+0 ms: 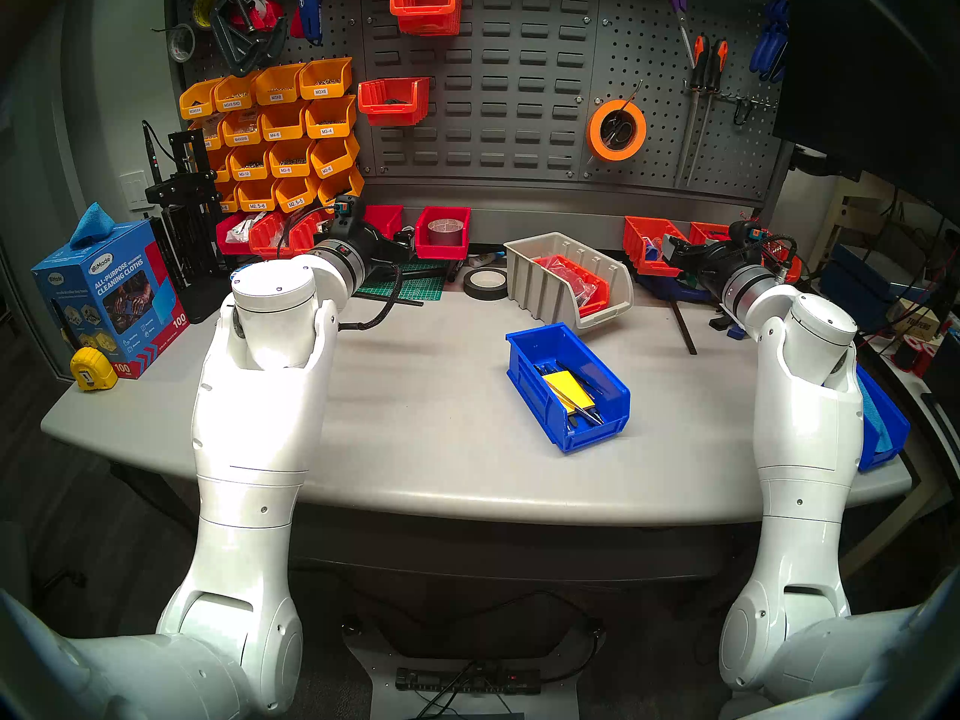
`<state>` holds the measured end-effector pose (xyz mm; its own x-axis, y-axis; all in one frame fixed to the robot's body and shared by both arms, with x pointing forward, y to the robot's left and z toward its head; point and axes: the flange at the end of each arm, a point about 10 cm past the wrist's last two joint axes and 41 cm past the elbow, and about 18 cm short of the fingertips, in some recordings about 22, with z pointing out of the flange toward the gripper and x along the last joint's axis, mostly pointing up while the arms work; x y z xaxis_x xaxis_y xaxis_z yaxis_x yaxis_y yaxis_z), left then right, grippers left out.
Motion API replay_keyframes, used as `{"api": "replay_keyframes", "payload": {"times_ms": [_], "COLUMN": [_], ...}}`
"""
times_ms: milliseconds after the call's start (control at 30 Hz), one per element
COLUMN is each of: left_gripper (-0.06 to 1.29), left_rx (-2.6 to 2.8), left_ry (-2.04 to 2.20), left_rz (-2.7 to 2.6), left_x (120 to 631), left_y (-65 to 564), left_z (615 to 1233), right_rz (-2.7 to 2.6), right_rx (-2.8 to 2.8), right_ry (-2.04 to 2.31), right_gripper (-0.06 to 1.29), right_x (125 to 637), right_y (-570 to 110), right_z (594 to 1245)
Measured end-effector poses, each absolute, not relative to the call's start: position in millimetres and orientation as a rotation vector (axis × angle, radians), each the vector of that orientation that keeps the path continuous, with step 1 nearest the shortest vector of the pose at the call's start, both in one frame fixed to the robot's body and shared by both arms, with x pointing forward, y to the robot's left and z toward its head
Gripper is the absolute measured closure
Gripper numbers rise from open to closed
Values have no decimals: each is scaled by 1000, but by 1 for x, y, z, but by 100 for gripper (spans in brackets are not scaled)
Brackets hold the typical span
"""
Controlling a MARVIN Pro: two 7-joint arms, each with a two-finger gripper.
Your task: Hang all the unorganized tool boxes onto the wall
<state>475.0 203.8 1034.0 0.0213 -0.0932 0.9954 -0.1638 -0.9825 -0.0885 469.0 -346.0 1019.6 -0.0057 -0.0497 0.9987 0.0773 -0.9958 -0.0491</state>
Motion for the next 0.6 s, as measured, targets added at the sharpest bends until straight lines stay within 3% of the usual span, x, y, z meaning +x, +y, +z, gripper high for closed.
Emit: {"api": "replay_keyframes", "payload": {"times_ms": [267,600], "left_gripper": [0,0], "left_rx": [2231,2235], "left_ry": [-275,-268], "left_rz": [2124,2126], "left_x": [470,469], "left_y": [204,205], "left_z": [1034,1036], "right_rz": [-2077,-2034], "right_rx": [-2131,-2094], "right_ry": [-47,-90], "right_gripper": [-1,-1], "right_x": [468,430], "right_y": [-351,-380], "right_z": [1025,1039]}}
